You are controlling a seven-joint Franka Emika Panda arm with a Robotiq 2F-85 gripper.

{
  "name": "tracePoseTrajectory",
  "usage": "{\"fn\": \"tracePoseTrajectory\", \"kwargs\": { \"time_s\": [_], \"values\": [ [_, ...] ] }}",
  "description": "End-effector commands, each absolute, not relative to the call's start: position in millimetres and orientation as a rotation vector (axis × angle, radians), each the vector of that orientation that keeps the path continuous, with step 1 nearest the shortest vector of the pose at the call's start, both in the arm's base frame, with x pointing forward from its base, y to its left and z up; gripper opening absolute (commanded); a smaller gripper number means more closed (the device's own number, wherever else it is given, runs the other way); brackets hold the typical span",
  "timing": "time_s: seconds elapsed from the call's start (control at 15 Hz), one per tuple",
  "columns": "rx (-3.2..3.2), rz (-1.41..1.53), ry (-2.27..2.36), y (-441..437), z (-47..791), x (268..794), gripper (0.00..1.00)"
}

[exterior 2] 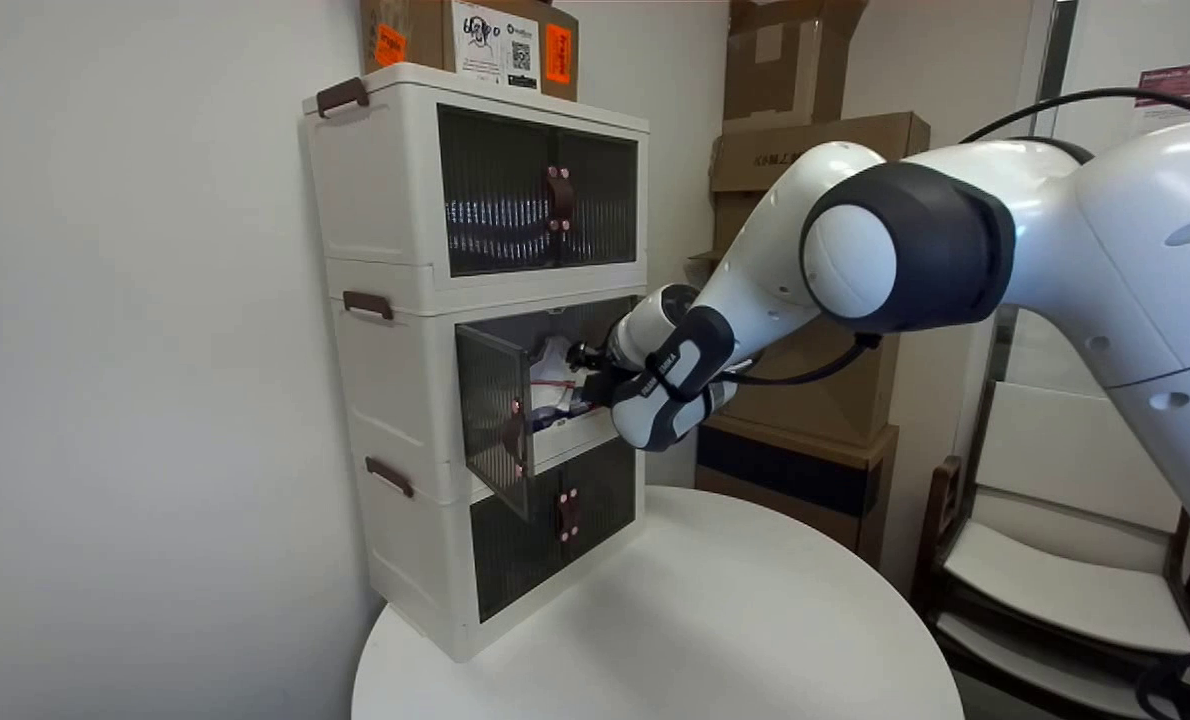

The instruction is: Remove one white towel from the middle cabinet

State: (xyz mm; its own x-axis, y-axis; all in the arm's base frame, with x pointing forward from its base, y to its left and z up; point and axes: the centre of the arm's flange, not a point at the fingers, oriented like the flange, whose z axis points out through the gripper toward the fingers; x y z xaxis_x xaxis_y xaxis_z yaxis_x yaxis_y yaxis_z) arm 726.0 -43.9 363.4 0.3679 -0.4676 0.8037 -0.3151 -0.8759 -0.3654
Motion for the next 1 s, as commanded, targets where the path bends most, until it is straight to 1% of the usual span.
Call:
{"fn": "tracePoseTrajectory", "kwargs": {
  "time_s": [0.0, 0.73, 0.8, 0.87, 0.93],
  "values": [
    [-2.482, -1.564, 0.732, -33, 356, 745, 1.0],
    [-2.48, -1.553, 0.664, -8, 351, 772, 1.0],
    [-2.481, -1.552, 0.66, -6, 350, 774, 0.84],
    [-2.481, -1.551, 0.656, -5, 349, 775, 0.74],
    [-2.48, -1.549, 0.65, -4, 349, 775, 0.67]
  ]
}}
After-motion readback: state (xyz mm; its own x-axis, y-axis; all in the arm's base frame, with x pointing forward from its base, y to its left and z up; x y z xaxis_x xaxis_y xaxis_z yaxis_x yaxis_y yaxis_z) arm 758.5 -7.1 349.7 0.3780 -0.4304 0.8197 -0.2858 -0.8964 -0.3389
